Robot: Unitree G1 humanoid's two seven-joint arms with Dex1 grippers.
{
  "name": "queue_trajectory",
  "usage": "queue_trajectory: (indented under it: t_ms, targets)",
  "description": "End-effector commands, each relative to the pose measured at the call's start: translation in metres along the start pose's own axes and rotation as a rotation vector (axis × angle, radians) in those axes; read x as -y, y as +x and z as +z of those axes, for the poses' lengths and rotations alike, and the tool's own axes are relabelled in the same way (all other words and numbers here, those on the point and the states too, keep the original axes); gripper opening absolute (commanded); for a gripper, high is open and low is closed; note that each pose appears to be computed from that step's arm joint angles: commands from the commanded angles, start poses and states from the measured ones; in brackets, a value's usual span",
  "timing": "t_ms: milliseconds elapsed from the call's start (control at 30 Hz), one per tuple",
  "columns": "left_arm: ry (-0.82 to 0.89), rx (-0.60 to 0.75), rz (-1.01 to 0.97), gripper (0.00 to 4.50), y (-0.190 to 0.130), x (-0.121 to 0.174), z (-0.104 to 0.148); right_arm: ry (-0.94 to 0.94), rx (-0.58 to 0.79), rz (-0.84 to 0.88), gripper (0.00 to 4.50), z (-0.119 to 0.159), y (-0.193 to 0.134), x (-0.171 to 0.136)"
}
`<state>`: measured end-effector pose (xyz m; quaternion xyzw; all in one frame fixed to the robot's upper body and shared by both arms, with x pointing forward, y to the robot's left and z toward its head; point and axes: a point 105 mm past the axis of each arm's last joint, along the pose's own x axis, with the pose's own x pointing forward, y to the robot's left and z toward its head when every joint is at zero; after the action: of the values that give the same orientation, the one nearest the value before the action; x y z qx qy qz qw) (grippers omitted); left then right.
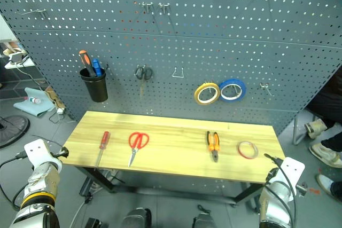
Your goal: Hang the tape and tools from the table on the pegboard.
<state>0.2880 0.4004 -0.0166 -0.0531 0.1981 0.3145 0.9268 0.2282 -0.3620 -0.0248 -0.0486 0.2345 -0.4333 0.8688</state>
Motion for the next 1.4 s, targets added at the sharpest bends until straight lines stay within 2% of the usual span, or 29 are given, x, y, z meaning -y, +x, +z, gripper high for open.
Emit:
queue_trajectory:
  t_ms: [33,133,200,333,433,500,600,733,867,1000,1233,1400]
  targets:
    - [-0.006,0.054,-0.009,4.46,0.001,0.000,0.018,0.010,0.043,-0.027,4.50,0.012,0.001,0.009]
    - [0.010,0.087,-0.030,4.46,-0.002,0.002,0.026,-0.028,0.070,-0.004,4.50,0.017,0.000,0.009]
    - [0.016,0.132,-0.113,4.46,-0.006,0.015,0.040,-0.058,0.104,0.041,4.50,0.026,-0.001,0.006]
    - [0.087,0.259,-0.455,4.46,-0.039,0.069,0.083,-0.152,0.163,0.232,4.50,0.045,-0.006,-0.008]
    - [0.148,0.306,-0.744,4.46,-0.080,0.114,0.108,-0.232,0.217,0.370,4.50,0.062,-0.011,-0.013]
    - [0.217,0.314,-0.974,4.46,-0.118,0.149,0.116,-0.283,0.252,0.459,4.50,0.076,-0.015,-0.014]
    - [0.362,0.295,-1.360,4.46,-0.179,0.199,0.111,-0.404,0.248,0.677,4.50,0.090,-0.023,-0.023]
    - [0.501,0.292,-1.715,4.46,-0.231,0.237,0.107,-0.522,0.189,0.881,4.50,0.102,-0.025,-0.030]
    - [0.561,0.310,-1.902,4.46,-0.254,0.254,0.110,-0.577,0.159,0.970,4.50,0.117,-0.020,-0.033]
    - [0.585,0.269,-2.135,4.46,-0.274,0.268,0.103,-0.650,0.137,1.100,4.50,0.139,-0.019,-0.054]
    - [0.579,0.323,-2.197,4.46,-0.281,0.285,0.109,-0.709,0.139,1.134,4.50,0.156,-0.006,-0.074]
    - [0.559,0.339,-2.233,4.46,-0.291,0.286,0.113,-0.733,0.130,1.142,4.50,0.164,0.002,-0.086]
